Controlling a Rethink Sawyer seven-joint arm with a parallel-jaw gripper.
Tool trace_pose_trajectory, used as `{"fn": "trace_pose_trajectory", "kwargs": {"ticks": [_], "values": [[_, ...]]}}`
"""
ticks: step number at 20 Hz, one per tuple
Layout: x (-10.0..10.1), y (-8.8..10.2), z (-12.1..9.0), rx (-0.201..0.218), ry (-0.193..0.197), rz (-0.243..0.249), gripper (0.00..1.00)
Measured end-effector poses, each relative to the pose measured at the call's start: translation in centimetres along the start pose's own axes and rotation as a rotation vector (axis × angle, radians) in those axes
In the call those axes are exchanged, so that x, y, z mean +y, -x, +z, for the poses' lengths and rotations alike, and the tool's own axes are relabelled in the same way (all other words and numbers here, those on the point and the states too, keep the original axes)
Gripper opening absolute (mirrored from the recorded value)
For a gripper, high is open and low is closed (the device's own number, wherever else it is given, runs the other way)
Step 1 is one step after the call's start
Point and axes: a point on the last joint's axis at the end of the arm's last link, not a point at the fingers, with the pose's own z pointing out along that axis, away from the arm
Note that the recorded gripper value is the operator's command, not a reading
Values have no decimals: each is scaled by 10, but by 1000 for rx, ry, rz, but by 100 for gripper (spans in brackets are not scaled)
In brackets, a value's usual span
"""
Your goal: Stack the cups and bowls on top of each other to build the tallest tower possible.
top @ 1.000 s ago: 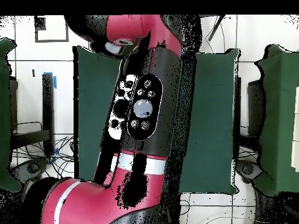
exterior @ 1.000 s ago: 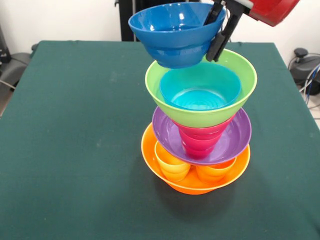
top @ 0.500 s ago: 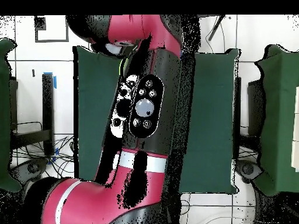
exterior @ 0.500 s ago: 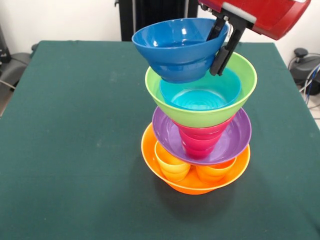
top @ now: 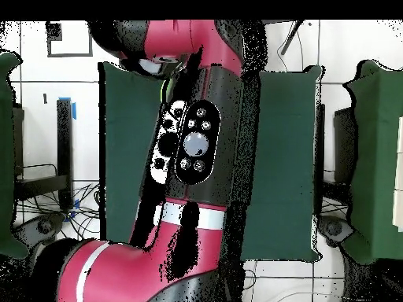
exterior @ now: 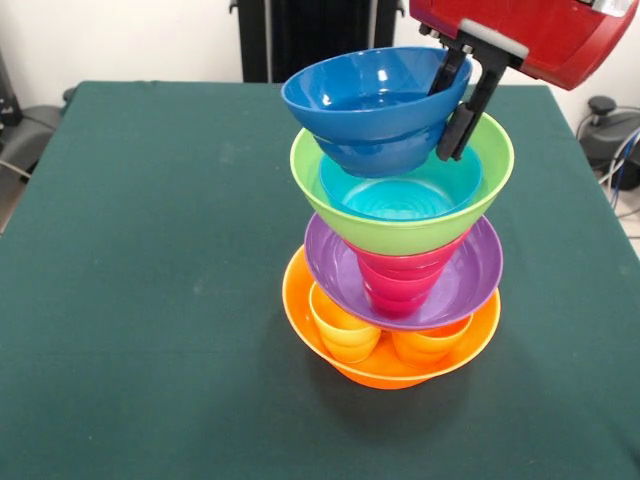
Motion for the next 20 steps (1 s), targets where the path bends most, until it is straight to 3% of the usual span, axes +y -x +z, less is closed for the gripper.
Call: {"fn": "trace_pose_trajectory", "kwargs": {"ticks": [9, 10, 20], "values": [[3, -5, 8, 22, 8, -3, 0], [2, -6, 11, 28, 7, -3, 100], [2, -8, 14, 37, 4, -3, 100]]}}
